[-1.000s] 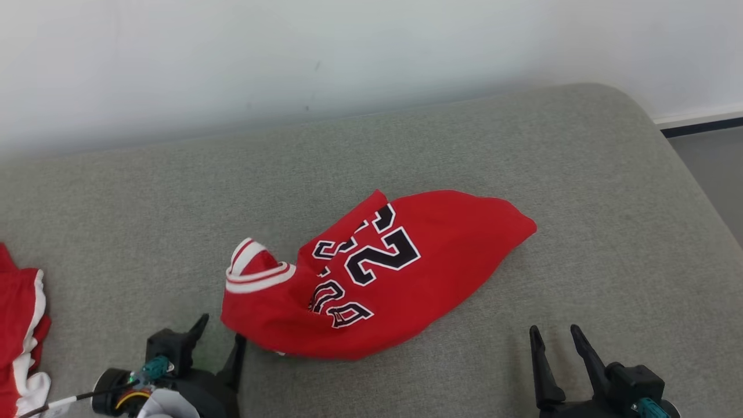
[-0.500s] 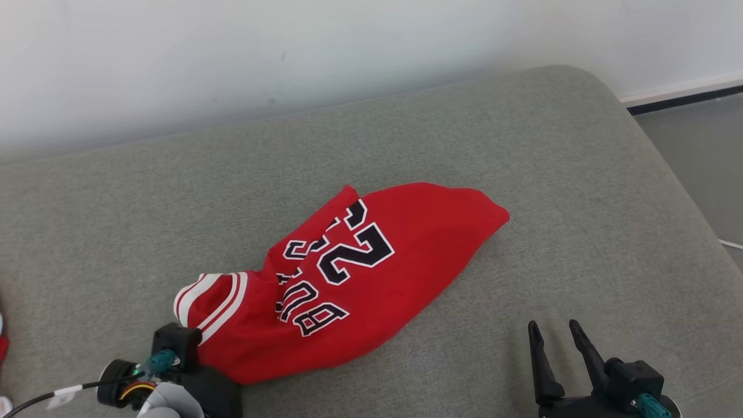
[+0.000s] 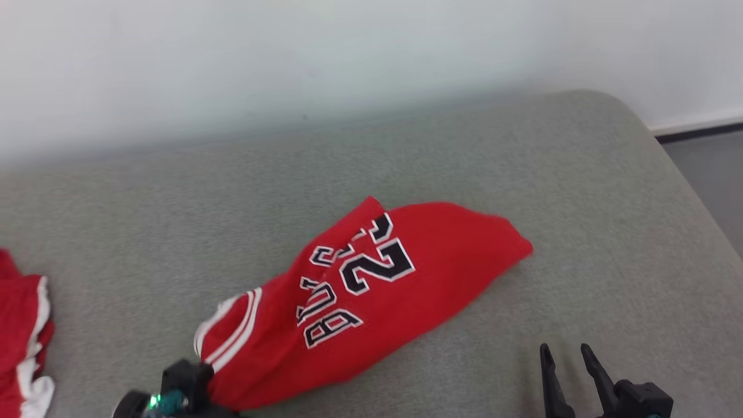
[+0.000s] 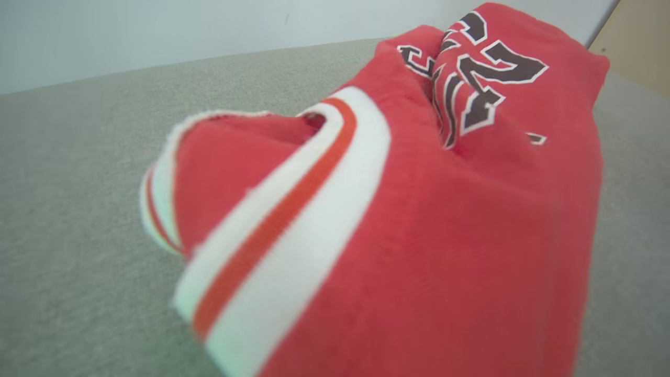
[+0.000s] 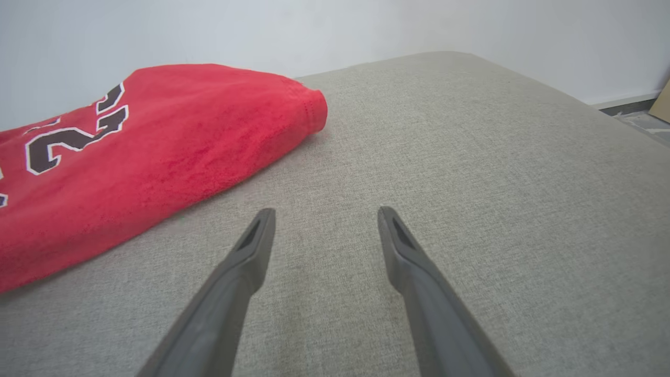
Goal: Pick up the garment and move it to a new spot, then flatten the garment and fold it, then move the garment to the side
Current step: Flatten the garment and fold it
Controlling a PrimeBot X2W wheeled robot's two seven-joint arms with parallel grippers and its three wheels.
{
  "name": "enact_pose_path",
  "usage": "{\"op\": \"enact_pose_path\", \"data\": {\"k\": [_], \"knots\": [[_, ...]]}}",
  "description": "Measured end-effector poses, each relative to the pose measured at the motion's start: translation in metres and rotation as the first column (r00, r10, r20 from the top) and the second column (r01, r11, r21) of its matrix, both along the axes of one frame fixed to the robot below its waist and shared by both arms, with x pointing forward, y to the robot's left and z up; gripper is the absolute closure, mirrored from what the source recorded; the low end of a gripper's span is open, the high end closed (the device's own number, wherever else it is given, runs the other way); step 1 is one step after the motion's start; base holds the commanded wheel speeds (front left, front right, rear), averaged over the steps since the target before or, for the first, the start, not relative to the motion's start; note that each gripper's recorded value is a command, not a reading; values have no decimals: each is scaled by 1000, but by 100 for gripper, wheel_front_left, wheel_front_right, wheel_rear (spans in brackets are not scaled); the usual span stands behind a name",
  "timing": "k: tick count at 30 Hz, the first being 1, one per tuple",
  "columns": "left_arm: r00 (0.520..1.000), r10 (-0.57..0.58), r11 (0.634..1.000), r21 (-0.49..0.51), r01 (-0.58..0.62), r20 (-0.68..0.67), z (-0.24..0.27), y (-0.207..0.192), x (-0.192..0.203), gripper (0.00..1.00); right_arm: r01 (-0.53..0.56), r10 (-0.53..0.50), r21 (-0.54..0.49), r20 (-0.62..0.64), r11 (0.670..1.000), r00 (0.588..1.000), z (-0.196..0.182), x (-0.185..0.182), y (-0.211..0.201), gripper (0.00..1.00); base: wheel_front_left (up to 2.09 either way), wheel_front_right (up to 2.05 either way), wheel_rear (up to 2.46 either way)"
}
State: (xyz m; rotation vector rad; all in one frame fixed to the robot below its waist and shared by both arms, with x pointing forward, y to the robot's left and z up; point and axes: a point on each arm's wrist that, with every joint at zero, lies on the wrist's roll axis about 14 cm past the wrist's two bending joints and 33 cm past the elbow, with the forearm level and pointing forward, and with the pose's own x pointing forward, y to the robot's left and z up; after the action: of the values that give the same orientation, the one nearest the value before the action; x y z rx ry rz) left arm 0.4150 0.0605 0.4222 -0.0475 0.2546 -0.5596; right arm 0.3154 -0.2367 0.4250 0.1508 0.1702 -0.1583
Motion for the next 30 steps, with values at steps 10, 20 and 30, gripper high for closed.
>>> {"op": "enact_pose_path", "data": {"k": [10, 20, 30], "knots": [[992, 102, 994, -17, -104, -77, -21, 42, -72, 100, -101, 101, 11, 31, 995, 994, 7, 17, 30, 0, 0, 0, 0], [973, 174, 983, -30, -180, -149, -38, 47, -94, 0, -168, 167, 12, 37, 986, 985, 8, 29, 50, 0, 0, 0, 0], [972, 234, 972, -26, -233, 11, 0, 65, -67, 0, -159, 159, 8, 42, 987, 986, 10, 28, 47, 0, 0, 0, 0]]}}
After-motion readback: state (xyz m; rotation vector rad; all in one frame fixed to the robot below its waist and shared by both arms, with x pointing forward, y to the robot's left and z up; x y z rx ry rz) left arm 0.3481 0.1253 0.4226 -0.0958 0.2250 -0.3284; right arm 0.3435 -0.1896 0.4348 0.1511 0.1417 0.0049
